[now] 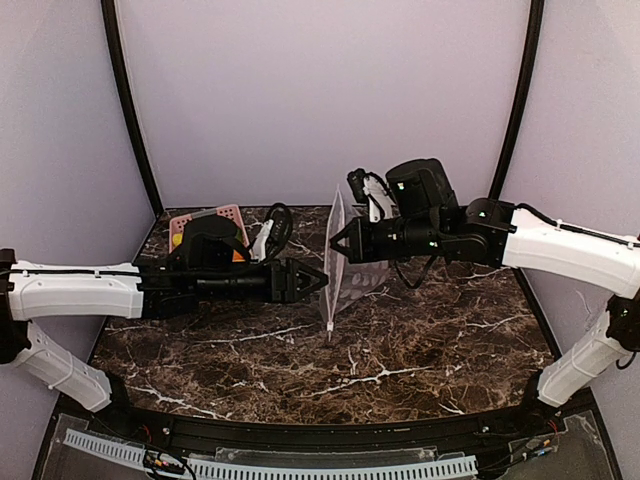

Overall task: Place the food in the zip-top bag and seal the zipper
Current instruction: Adjust the zipper food storage bag at the center of the board.

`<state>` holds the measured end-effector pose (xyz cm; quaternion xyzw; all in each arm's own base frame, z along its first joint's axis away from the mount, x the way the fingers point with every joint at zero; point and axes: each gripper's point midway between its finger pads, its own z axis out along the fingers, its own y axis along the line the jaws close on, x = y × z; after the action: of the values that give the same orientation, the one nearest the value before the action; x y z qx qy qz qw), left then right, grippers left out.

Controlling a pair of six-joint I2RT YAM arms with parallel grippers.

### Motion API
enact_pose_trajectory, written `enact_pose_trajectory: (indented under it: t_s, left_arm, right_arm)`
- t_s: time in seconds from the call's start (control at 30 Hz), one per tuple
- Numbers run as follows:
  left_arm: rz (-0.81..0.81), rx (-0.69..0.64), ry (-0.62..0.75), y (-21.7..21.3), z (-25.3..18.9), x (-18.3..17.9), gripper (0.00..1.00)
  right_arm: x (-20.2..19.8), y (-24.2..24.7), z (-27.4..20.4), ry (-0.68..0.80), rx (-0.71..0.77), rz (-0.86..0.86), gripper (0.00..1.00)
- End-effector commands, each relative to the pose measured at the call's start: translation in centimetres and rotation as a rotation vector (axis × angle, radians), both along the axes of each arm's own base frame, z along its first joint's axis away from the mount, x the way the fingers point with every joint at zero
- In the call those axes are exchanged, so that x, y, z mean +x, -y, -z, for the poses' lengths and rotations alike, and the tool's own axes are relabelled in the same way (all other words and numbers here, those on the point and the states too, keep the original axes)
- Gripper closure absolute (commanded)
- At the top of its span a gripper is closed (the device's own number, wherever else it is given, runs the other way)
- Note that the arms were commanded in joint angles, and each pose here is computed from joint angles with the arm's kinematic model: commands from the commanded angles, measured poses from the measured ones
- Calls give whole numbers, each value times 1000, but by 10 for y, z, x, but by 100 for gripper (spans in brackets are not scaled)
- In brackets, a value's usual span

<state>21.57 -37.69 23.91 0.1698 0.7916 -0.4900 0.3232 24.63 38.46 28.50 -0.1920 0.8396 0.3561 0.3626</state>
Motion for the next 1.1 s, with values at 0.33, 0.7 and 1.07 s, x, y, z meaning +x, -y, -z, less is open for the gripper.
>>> enact_pose_trajectory:
  t_s: [0.33,0.7,1.07]
  left_arm:
    - [-100,21,85,16,-19,20,54]
    - [-227,226,163,7,-3,32,88]
    - [-453,414,313,-37,-18,55,96]
  right_arm:
    - [0,-9,-2,3,29,-16,100]
    - [6,2,11,1,-43,38,100]
    - [5,11,15,9,-129,84,100]
